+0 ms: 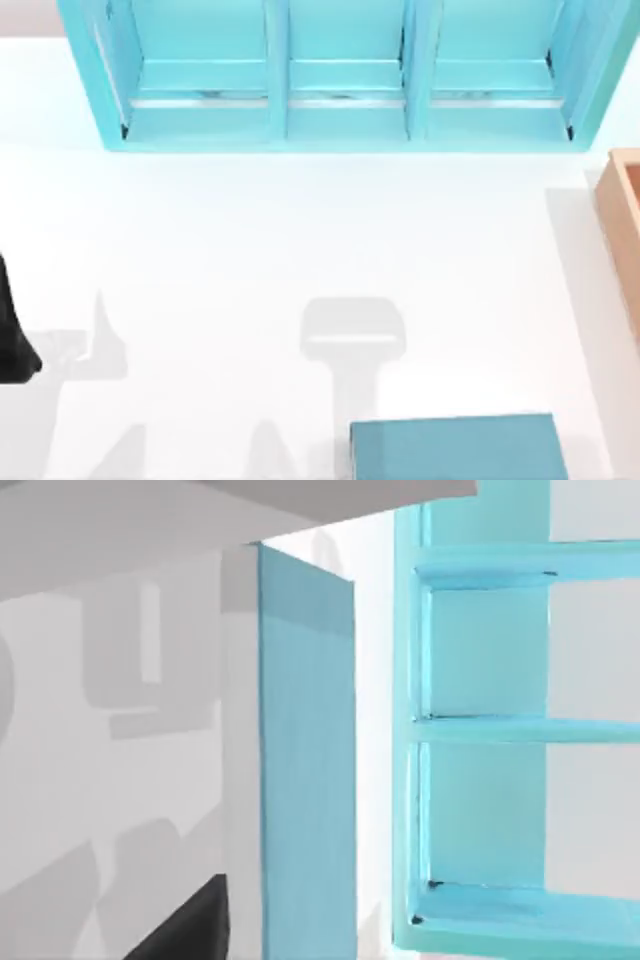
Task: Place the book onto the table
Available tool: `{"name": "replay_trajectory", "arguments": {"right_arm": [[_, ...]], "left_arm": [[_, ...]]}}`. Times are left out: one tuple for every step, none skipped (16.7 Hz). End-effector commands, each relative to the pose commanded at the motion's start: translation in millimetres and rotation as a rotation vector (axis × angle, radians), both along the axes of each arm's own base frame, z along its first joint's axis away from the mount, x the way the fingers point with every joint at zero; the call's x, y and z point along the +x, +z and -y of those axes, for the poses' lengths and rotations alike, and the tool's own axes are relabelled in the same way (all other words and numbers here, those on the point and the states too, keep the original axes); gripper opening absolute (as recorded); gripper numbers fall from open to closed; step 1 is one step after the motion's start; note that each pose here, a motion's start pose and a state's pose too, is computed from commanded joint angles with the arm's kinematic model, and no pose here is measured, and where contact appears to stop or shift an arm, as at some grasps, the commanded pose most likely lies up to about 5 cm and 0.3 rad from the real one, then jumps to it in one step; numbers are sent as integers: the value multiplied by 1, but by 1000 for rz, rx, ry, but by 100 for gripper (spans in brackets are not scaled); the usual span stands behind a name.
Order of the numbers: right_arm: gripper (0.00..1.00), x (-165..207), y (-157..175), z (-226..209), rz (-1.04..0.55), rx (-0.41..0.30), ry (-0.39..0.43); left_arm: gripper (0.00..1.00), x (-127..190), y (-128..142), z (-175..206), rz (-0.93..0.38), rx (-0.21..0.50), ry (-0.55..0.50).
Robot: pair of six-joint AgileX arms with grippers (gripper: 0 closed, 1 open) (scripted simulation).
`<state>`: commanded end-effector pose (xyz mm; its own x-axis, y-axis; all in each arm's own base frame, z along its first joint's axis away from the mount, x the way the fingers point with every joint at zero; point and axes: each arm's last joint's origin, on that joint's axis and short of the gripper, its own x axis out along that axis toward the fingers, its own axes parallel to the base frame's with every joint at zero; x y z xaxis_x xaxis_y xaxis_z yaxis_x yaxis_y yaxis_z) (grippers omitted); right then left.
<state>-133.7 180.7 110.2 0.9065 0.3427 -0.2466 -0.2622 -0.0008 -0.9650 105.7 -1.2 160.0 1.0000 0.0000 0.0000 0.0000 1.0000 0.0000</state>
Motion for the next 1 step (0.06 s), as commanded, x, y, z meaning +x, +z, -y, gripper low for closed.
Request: {"name": "replay_trajectory", "arguments": {"right_arm": [[100, 0, 0, 0, 0, 0, 0]], "left_arm": [[100, 0, 0, 0, 0, 0, 0]]}}
